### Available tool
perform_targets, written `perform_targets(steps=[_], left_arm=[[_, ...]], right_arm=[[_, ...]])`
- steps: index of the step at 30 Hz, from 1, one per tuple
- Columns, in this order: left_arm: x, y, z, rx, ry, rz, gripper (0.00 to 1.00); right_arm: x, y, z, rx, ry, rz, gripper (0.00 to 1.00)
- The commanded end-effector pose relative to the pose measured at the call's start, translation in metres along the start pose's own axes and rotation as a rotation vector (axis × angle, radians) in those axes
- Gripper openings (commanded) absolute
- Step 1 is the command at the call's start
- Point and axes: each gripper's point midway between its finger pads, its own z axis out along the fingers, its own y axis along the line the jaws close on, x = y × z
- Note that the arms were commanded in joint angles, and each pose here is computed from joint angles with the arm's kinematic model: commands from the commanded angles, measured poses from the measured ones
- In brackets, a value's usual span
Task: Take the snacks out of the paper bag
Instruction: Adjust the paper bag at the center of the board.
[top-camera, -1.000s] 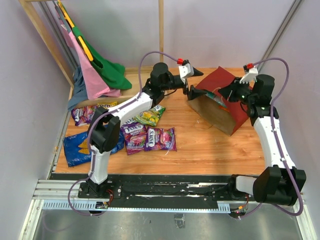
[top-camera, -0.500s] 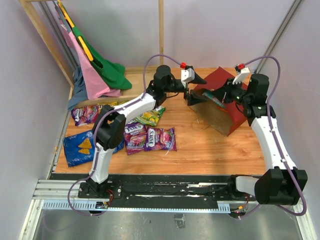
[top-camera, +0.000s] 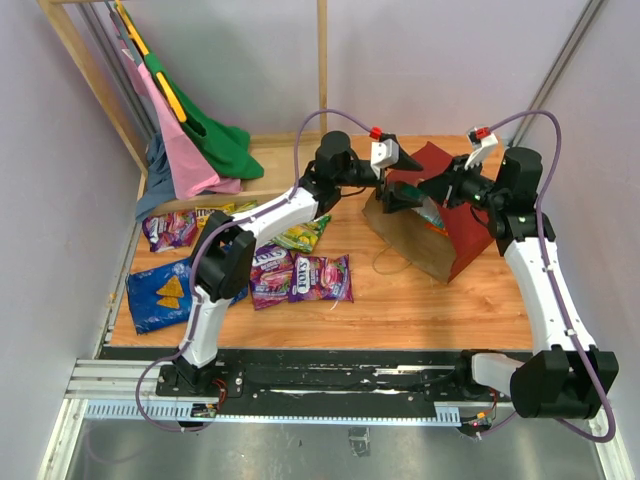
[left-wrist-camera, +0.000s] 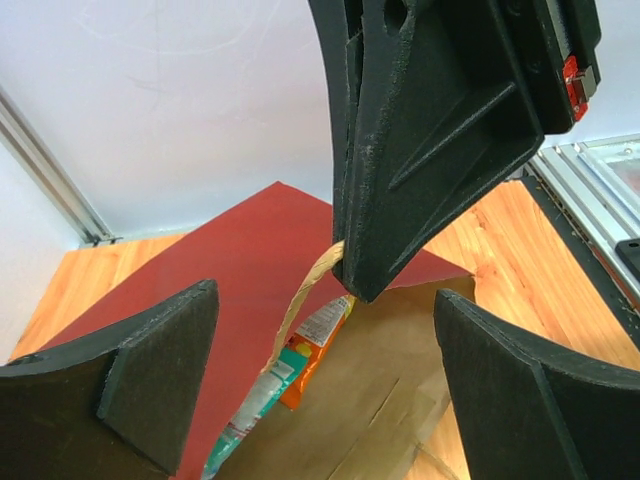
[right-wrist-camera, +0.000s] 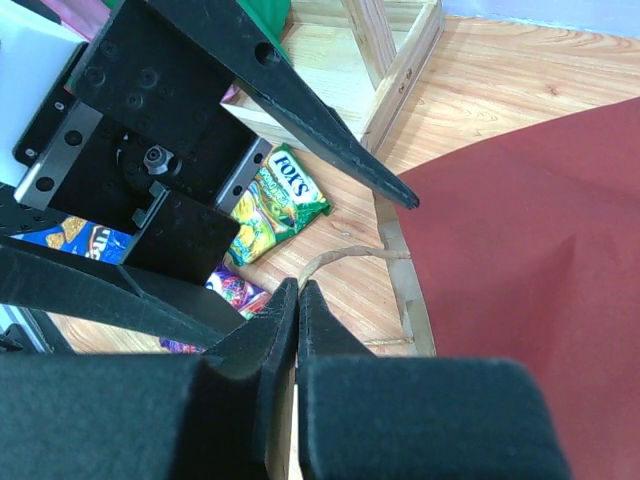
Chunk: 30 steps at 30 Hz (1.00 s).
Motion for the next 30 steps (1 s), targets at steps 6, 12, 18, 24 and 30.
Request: perform_targets(steps=[6,12,18,24,30], left_arm=[[0.011,0.003,0.011,0.023,0.027,0.003,0.67],[0.011,0.003,0.013,0.031,0.027,-0.007,0.05],[0.007,0.003,0.011,0.002,0.002,-0.03,0.01],[-0.009,-0.004,0.014,-0.028,-0.082,-0.106,0.0],[-0.007,-0.005,0.04,-0.196,-0.074,-0.075,0.01]], right_arm=[[-0.021,0.028,-0.01,-0.068,-0.046,-0.069,0.04],[-0.024,0.027,-0.014,-0.043,-0.059,-0.075,0.07],[-0.025,0.013,-0.02,0.036,-0.071,-0.083,0.07],[-0.02,-0.029,-0.022,0.181,-0.046,-0.144,0.11],[-0.032,-0.075,-0.024,0.186,-0.078,-0.037,0.09]])
